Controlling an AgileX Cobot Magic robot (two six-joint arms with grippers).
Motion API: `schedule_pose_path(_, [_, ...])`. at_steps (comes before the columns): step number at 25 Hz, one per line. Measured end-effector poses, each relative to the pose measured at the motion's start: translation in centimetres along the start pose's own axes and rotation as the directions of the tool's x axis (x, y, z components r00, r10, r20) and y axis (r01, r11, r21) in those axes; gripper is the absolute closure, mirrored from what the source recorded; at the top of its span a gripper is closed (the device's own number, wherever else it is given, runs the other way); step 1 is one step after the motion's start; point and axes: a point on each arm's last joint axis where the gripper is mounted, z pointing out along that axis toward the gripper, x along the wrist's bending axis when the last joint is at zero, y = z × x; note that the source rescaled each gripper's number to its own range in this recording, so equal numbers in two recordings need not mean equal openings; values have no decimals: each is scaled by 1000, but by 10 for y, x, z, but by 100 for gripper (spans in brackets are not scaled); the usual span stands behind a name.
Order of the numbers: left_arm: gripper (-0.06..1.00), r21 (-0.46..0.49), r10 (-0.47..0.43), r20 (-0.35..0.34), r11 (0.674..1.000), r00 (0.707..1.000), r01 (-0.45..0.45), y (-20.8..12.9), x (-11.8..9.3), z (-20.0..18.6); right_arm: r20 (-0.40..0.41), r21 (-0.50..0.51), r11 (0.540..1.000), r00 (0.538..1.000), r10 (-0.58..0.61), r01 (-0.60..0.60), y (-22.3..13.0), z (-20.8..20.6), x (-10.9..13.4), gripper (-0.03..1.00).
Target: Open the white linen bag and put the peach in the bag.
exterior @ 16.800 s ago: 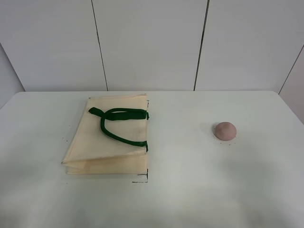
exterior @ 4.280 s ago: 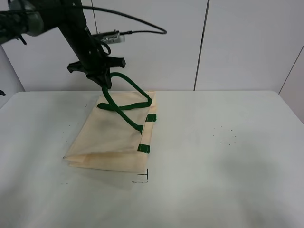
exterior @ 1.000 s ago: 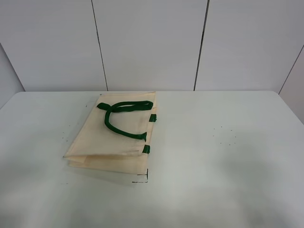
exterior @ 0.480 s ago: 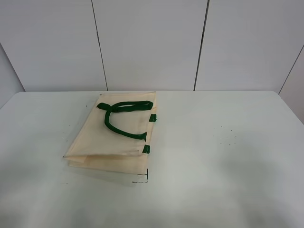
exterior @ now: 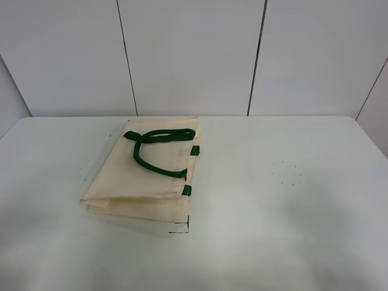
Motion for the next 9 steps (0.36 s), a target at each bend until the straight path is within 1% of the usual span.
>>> schedule_pose_path(9, [-6,0,2,4,1000,1000,-2,0,0,0,0,0,1000,1000,0,0,0,0,0,-3])
